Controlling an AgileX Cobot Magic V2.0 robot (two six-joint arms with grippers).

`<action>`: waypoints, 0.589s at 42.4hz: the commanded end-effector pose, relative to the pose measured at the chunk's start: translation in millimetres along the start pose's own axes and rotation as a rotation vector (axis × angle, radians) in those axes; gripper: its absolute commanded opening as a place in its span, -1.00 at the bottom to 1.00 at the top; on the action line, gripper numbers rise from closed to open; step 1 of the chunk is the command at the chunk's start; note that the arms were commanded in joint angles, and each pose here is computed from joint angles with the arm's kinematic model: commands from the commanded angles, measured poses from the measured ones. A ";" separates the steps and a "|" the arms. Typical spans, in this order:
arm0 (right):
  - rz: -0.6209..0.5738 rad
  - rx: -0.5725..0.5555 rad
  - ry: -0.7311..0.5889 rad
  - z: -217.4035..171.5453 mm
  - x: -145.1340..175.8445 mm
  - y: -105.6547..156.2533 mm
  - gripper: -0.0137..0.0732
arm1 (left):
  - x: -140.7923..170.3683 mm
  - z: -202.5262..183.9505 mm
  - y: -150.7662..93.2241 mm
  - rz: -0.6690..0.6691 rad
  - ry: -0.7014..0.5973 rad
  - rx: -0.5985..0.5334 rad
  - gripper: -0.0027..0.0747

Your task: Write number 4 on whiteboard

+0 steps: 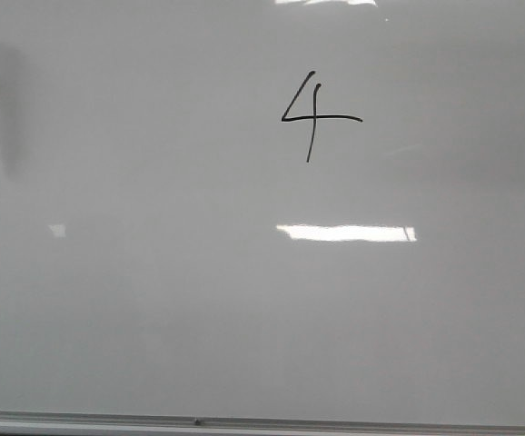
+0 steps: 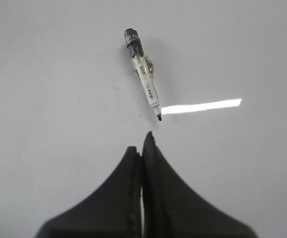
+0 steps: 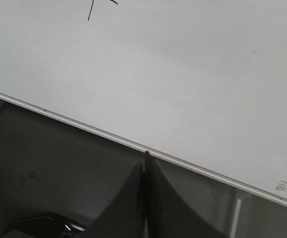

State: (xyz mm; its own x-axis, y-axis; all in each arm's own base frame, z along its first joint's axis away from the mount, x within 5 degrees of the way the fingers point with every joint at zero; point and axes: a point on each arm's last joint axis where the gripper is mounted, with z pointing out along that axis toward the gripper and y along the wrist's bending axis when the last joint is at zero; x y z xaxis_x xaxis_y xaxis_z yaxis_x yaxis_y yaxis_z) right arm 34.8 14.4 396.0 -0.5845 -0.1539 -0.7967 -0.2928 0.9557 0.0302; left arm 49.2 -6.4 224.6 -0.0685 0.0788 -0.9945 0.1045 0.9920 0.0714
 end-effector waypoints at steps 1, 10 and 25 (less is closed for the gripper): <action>0.005 0.010 -0.080 -5.8 -10.9 -0.3 -0.85 | -7.7 -1.7 2.3 -0.065 -0.122 -0.026 -0.98; 0.005 0.009 -0.078 -5.8 -10.8 -0.3 -0.85 | 5.2 3.4 3.3 -0.103 -0.148 -0.044 -0.98; 0.005 0.009 -0.078 -5.8 -10.8 -0.3 -0.85 | 9.1 5.3 2.9 -0.094 -0.224 -0.044 -0.98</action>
State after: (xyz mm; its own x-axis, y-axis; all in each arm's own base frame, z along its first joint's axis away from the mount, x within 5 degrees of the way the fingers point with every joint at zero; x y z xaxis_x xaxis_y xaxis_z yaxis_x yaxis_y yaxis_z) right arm 34.7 14.4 395.9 -0.5857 -0.1543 -0.7957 -0.2928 0.9557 0.0302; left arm 56.0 -3.5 207.7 0.0447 -0.0195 -0.9988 0.0630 0.9979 -0.0166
